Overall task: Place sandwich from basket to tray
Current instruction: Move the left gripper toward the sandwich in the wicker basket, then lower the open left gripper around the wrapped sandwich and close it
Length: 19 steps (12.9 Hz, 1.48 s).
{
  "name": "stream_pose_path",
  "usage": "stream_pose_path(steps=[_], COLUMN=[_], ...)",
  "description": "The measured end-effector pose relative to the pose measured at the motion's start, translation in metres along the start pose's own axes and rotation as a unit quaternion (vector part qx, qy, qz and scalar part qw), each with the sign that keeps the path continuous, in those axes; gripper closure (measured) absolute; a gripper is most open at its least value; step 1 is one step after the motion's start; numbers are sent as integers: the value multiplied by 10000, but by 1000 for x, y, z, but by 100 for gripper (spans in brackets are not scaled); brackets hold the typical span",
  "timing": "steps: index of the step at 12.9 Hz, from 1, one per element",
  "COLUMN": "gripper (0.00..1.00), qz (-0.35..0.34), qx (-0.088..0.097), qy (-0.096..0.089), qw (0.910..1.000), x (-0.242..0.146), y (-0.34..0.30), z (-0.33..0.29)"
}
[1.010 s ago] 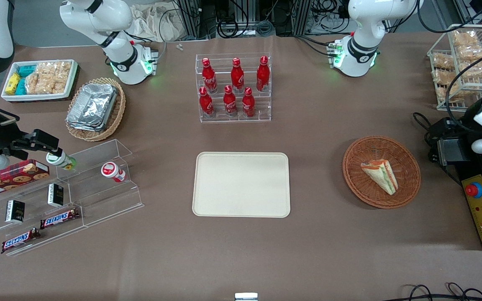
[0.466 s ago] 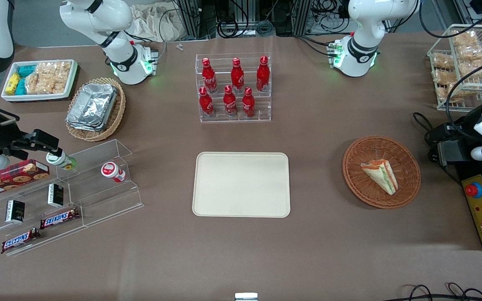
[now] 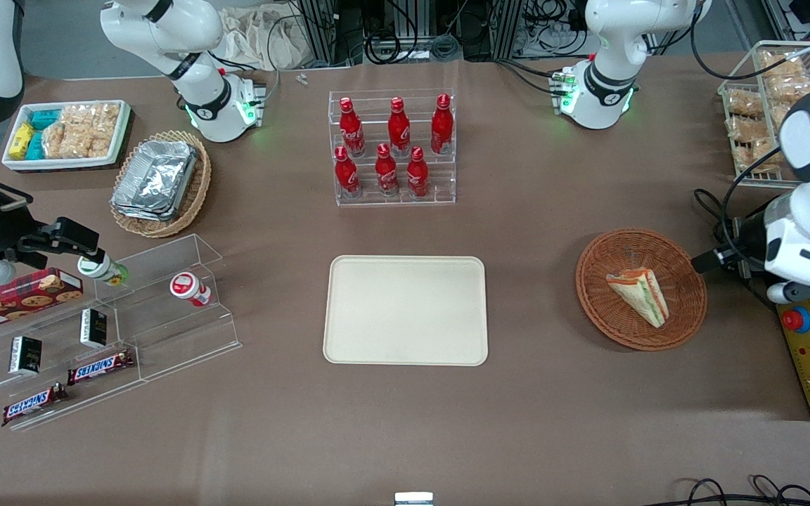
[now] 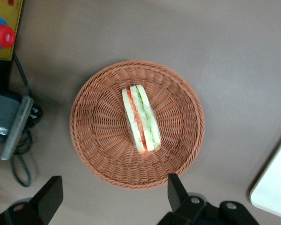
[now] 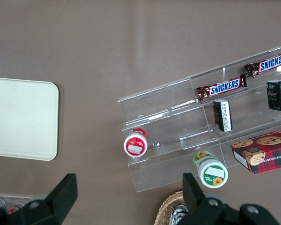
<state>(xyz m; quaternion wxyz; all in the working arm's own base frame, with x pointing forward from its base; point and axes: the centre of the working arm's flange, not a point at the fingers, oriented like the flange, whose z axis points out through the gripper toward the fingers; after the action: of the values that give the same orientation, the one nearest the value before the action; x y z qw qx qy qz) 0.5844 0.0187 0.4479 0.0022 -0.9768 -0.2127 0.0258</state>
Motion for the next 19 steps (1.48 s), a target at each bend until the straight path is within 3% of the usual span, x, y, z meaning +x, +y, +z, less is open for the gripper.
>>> stream_pose_path(steps=[3, 6, 12, 19], gripper=[0, 0, 0, 0], qz=[-582, -978, -1458, -1538], qx=[-48, -28, -267, -280], qy=[68, -31, -126, -168], qw=[9983, 9952, 9889, 9876], x=[-5, -13, -9, -6], y=[-2, -5, 2, 9], z=[69, 114, 142, 178])
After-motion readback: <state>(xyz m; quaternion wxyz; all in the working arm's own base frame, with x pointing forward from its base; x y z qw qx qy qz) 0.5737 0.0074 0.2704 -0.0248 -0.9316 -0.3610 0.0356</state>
